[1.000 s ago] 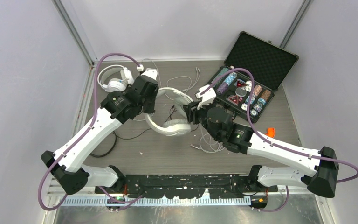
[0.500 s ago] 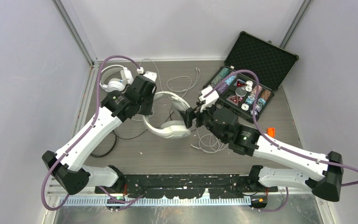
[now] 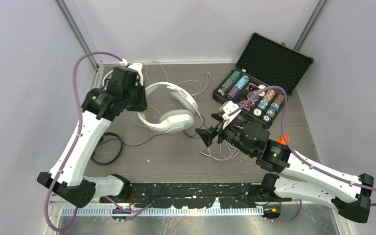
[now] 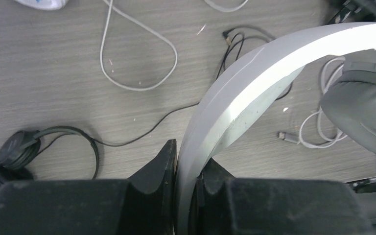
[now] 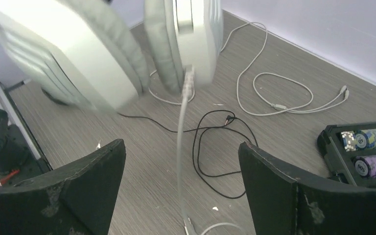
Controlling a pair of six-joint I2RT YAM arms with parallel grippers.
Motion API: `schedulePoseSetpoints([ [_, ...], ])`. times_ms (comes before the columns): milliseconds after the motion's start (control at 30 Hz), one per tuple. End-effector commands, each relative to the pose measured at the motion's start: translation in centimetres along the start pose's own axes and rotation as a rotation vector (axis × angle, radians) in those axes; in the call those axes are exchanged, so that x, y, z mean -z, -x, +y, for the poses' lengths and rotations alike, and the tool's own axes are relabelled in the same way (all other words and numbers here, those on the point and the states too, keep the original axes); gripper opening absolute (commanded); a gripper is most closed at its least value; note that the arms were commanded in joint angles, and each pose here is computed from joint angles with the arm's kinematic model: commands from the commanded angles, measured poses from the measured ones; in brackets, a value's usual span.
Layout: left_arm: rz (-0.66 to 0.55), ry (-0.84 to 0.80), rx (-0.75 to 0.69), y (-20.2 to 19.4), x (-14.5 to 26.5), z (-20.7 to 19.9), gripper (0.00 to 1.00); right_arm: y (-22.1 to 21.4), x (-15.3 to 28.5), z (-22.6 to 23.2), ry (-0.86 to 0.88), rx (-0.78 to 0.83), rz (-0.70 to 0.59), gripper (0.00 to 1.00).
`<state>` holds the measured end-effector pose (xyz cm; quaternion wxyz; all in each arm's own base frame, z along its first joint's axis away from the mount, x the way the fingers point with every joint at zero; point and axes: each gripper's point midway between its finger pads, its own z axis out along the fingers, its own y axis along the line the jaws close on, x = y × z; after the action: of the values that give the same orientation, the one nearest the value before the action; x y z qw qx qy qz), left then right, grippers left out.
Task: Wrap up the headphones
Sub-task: Pick up the headphones from the center of the board, then wrap the headphones cable around the headphones.
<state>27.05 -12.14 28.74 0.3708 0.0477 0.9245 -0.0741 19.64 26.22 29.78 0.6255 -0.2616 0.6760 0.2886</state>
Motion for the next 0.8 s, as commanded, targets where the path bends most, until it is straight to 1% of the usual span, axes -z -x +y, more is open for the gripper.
schedulePoseSetpoints([
  [0, -0.129, -0.121, 0.072, 4.1, 5.3, -1.5, 0.00, 2.0, -0.4, 0.7, 0.069, 0.102, -0.004, 0.89],
  [67, -0.122, -0.138, 0.082, 4.2, 6.1, -1.8, 0.00, 2.1, -0.3, 0.9, 0.092, 0.111, 0.004, 0.89],
  [233, -0.149, -0.171, 0.099, 5.1, 8.0, -1.9, 0.00, 2.3, 0.1, 1.9, 0.175, 0.086, -0.011, 0.88],
  [333, -0.146, -0.249, 0.104, 5.3, 9.2, -3.0, 0.00, 1.8, 0.0, 2.7, 0.226, 0.066, 0.001, 0.85],
  [433, -0.156, -0.294, 0.121, 5.6, 10.4, -3.6, 0.00, 1.5, -0.1, 3.1, 0.258, 0.019, -0.005, 0.79],
  [467, -0.159, -0.300, 0.134, 5.7, 10.6, -3.6, 0.00, 1.1, 0.0, 3.2, 0.267, 0.003, 0.000, 0.76],
  [600, -0.157, -0.364, 0.182, 6.0, 11.3, -4.4, 0.00, 0.1, 0.0, 4.0, 0.300, -0.089, -0.049, 0.64],
  [667, -0.159, -0.414, 0.204, 6.4, 11.7, -5.1, 0.00, -0.3, -0.1, 4.5, 0.324, -0.133, -0.064, 0.60],
  [767, -0.166, -0.477, 0.237, 6.9, 12.5, -5.8, 0.00, -1.1, -0.2, 4.8, 0.337, -0.154, -0.046, 0.57],
])
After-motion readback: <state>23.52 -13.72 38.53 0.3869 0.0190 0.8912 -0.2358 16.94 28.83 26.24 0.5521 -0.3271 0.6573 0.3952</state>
